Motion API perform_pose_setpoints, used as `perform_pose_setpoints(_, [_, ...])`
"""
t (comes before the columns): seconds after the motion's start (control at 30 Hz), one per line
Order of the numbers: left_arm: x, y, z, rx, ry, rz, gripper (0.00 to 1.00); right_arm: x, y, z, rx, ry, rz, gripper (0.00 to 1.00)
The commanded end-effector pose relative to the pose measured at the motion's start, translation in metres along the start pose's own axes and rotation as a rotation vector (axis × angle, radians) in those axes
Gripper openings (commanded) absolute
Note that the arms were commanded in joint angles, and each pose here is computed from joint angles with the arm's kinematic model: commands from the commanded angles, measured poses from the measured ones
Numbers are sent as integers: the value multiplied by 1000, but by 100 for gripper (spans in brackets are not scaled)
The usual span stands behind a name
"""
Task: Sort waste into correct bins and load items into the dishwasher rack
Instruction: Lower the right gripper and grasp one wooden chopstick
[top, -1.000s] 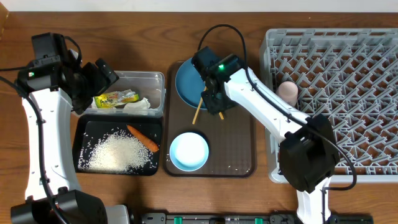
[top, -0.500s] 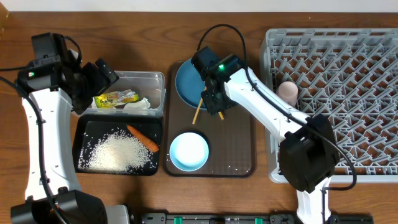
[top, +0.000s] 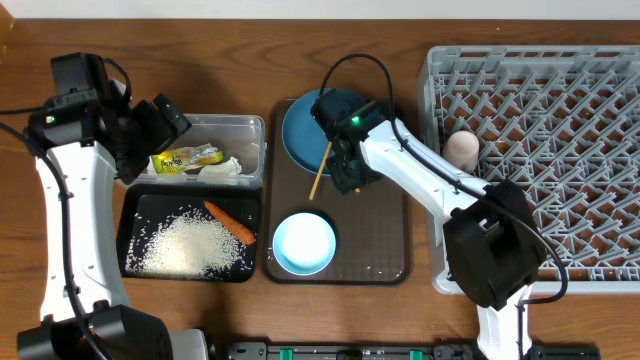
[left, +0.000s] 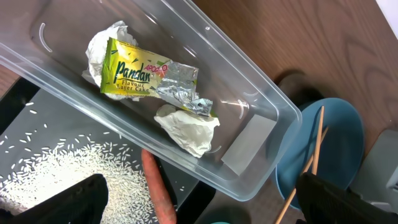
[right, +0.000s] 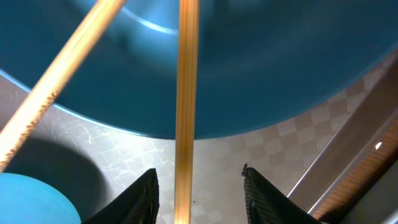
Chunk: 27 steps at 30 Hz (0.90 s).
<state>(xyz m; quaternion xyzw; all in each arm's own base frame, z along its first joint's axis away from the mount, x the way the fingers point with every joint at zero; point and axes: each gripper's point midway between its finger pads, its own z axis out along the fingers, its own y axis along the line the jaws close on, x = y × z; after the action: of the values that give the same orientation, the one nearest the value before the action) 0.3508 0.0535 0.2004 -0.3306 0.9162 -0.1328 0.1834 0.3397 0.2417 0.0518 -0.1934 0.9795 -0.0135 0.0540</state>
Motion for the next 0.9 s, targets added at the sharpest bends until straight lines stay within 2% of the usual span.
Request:
perform_pose_setpoints(0.0, [-1,3,-1,-10,-5,10,98,-1,-1,1,6,-3,-1,40])
perform_pose_setpoints(0.17, [-1,3,-1,-10,-5,10,98,-1,-1,1,6,-1,-1,36])
perform_pose_setpoints(0.4, [-1,3,-1,-10,-5,10,98,3,6,1,-25,15,-2,23])
perform_pose_setpoints(0.57, [-1,3,-1,-10,-5,10,98,5,6,1,-23,20,-5,20])
perform_pose_setpoints(0.87, [-1,3,-1,-10,-5,10,98,10,5,1,-18,41,-5,7])
